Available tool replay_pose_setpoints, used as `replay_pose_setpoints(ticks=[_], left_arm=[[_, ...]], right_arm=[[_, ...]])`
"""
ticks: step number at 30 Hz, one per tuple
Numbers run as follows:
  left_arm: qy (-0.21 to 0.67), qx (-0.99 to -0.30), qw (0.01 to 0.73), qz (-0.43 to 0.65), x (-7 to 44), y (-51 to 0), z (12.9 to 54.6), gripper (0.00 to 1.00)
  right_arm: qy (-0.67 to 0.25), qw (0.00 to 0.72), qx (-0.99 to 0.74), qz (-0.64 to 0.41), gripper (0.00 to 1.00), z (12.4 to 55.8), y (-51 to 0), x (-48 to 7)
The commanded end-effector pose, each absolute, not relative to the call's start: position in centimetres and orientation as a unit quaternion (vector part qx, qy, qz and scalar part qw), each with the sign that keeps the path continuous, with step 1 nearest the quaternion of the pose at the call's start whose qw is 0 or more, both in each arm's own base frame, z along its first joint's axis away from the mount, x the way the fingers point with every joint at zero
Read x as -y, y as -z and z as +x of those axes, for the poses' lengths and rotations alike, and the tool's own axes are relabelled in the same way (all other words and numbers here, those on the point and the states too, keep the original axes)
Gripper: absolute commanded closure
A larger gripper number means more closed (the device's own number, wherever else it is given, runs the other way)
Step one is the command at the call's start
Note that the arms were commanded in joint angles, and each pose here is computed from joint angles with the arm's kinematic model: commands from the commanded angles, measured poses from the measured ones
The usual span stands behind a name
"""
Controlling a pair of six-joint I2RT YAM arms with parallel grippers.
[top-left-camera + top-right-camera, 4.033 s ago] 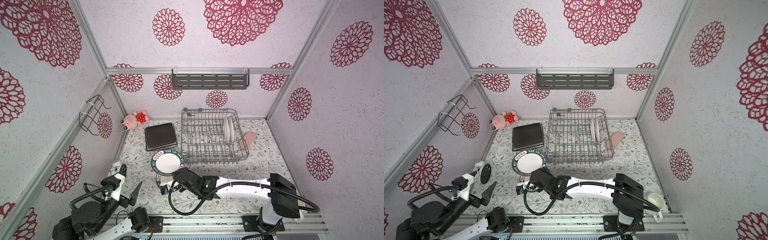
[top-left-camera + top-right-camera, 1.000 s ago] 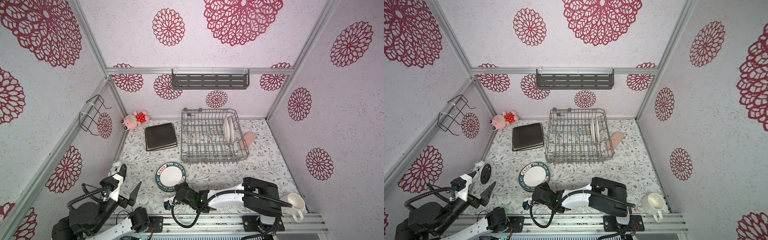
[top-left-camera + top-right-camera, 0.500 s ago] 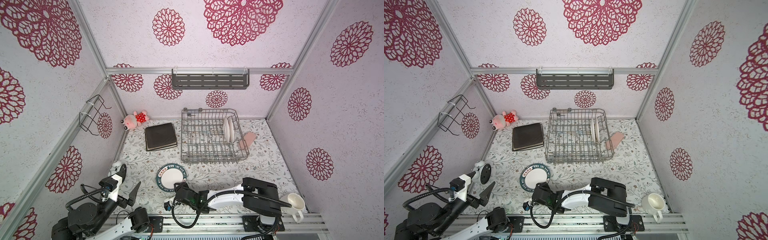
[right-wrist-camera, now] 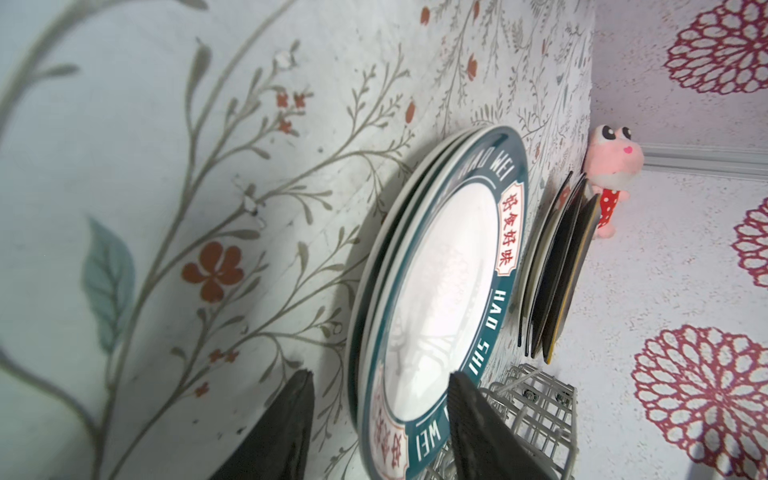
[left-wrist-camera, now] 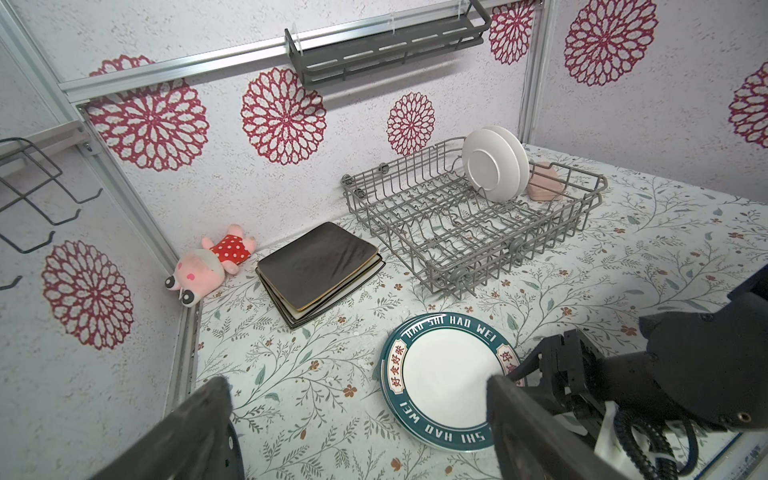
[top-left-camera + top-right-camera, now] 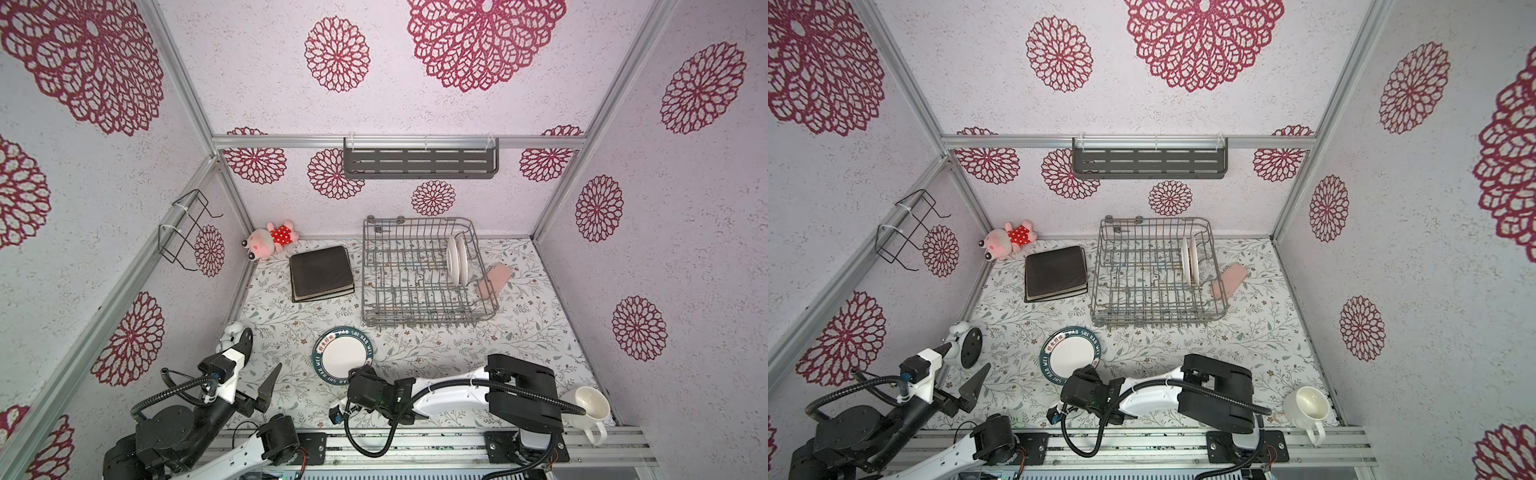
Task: Unload the plates from the dish rack
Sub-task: 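Set the plate flat on the stack and open the right gripper, then raise the right gripper and move it back over the dish rack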
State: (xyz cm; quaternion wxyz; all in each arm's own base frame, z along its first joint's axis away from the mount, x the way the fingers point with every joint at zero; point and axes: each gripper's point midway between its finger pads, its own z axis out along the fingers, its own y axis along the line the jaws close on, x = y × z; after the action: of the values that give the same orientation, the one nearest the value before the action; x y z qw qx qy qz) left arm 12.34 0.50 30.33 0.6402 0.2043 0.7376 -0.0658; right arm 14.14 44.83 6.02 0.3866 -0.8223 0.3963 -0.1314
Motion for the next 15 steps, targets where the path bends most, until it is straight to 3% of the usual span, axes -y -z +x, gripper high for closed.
replay_pose_setpoints(ticks=[1,11,13,15], left_arm=[[0.077,-0.729,0.649,0.202,-0.4,-30.8,12.3,0.03],[0.079,-0.729,0.648,0.203,-0.4,-30.8,12.3,0.03],[0.078,-0.730,0.648,0.203,-0.4,-30.8,12.3,0.03],[0.076,-0.730,0.648,0.204,-0.3,-30.8,12.4,0.03]], right_arm=[[0.113,0.389,-0.413,-0.816,0.44,14.2,-7.6,-45.0],[0.066,0.389,-0.437,-0.808,0.41,13.6,-10.7,-45.4],[0.033,0.397,-0.470,-0.788,0.37,14.1,-13.1,-45.2],[-0.002,0.423,-0.527,-0.738,0.23,16.1,-16.7,-44.6]])
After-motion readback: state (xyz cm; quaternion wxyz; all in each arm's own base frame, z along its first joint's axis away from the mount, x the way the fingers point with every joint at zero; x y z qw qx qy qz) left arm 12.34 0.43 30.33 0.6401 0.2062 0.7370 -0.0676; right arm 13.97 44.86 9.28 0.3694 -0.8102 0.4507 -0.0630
